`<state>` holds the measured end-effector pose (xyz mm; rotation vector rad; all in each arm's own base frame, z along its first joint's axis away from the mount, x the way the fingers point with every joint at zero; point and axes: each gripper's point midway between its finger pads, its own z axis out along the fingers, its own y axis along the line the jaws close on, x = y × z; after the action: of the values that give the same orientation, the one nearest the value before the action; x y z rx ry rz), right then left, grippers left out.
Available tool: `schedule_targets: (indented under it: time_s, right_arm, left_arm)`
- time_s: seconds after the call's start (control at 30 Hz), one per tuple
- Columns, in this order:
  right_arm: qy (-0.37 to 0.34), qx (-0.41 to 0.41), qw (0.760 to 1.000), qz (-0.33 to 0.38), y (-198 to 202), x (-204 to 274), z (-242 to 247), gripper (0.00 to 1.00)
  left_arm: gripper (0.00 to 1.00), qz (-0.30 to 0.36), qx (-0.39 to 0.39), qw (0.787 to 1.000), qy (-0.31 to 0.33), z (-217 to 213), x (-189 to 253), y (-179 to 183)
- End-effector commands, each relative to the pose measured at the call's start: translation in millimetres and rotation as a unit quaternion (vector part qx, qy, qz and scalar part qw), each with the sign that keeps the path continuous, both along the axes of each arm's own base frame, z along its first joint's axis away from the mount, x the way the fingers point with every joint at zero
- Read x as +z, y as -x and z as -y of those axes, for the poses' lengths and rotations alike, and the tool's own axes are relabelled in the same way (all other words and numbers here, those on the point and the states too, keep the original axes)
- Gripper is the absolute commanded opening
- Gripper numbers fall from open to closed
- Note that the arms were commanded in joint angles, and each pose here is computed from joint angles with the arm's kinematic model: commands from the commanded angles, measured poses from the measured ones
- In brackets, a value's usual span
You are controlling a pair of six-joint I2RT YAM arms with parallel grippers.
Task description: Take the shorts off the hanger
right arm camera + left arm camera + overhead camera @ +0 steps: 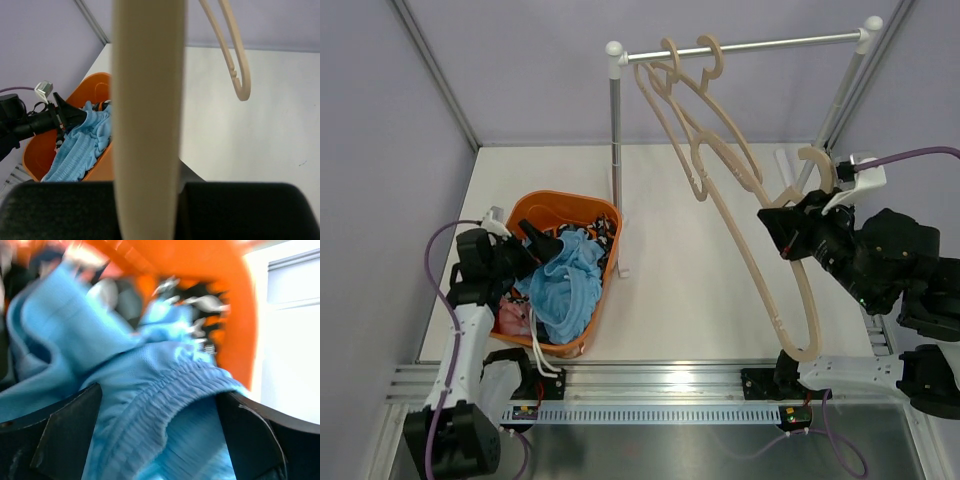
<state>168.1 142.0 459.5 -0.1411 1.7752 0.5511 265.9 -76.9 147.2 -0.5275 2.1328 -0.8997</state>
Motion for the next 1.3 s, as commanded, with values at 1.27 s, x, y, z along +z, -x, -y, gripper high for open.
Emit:
schedule_targets:
  time_s: [1.27]
  right_arm:
    - [0.132, -0.136, 0.981, 0.052, -186.5, 17.9, 74.7, 0.0]
  left_arm:
    - [0.99, 0.219, 0.003, 0.957, -0.191, -11.4, 108.1, 38.6]
